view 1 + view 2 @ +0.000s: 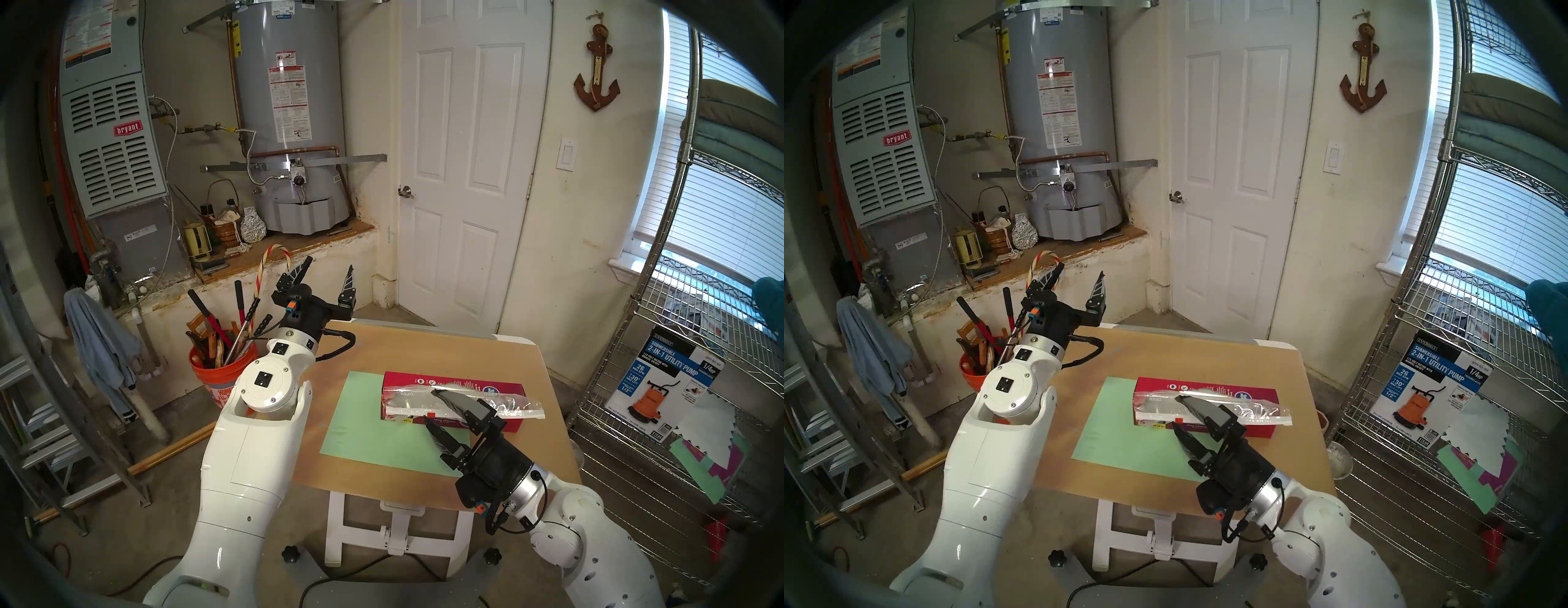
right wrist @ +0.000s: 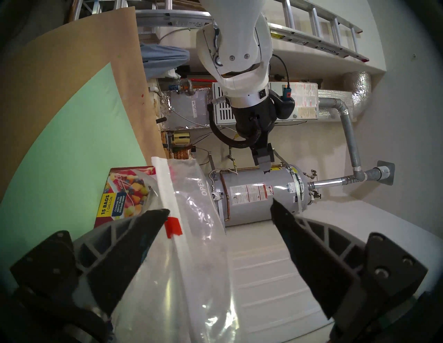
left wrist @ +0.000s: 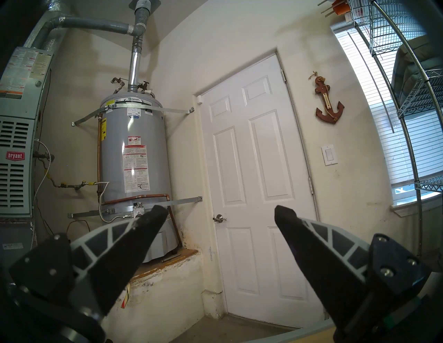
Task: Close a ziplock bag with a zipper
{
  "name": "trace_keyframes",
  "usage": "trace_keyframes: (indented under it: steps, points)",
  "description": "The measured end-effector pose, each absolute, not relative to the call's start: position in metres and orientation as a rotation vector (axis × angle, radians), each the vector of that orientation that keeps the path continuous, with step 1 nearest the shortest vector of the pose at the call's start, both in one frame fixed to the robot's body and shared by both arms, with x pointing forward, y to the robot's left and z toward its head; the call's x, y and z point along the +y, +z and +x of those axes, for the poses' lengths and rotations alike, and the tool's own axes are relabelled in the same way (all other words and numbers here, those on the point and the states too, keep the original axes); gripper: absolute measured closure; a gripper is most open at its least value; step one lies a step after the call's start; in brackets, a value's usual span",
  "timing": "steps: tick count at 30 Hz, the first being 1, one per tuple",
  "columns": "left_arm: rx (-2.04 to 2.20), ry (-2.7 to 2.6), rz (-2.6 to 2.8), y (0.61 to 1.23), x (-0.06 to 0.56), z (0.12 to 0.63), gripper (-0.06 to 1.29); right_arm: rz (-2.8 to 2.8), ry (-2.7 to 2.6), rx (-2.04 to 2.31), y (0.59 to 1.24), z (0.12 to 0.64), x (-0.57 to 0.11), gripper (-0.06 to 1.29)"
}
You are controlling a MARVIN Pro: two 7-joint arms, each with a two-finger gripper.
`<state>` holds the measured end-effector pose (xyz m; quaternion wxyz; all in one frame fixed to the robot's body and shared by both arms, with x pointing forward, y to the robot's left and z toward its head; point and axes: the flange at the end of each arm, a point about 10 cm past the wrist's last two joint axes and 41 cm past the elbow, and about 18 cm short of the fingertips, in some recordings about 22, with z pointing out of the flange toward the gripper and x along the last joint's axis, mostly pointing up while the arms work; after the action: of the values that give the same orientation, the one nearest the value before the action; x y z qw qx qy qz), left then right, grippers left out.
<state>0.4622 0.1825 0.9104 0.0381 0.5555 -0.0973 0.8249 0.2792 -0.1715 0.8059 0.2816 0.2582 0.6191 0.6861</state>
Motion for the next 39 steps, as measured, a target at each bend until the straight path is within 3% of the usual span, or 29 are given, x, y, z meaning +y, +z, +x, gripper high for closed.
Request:
trace_keyframes:
  steps: [20,39]
  points:
    - [-0.299,2.531,1.704,0.911,0.183,0.462,-0.04,0.69,1.828,1.675,0.786,0.28,-0.18,0.01]
    - [-0.299,2.531,1.704,0.91,0.183,0.462,-0.04,0.63,1.858,1.591,0.821,0.292,-0.165,0.01]
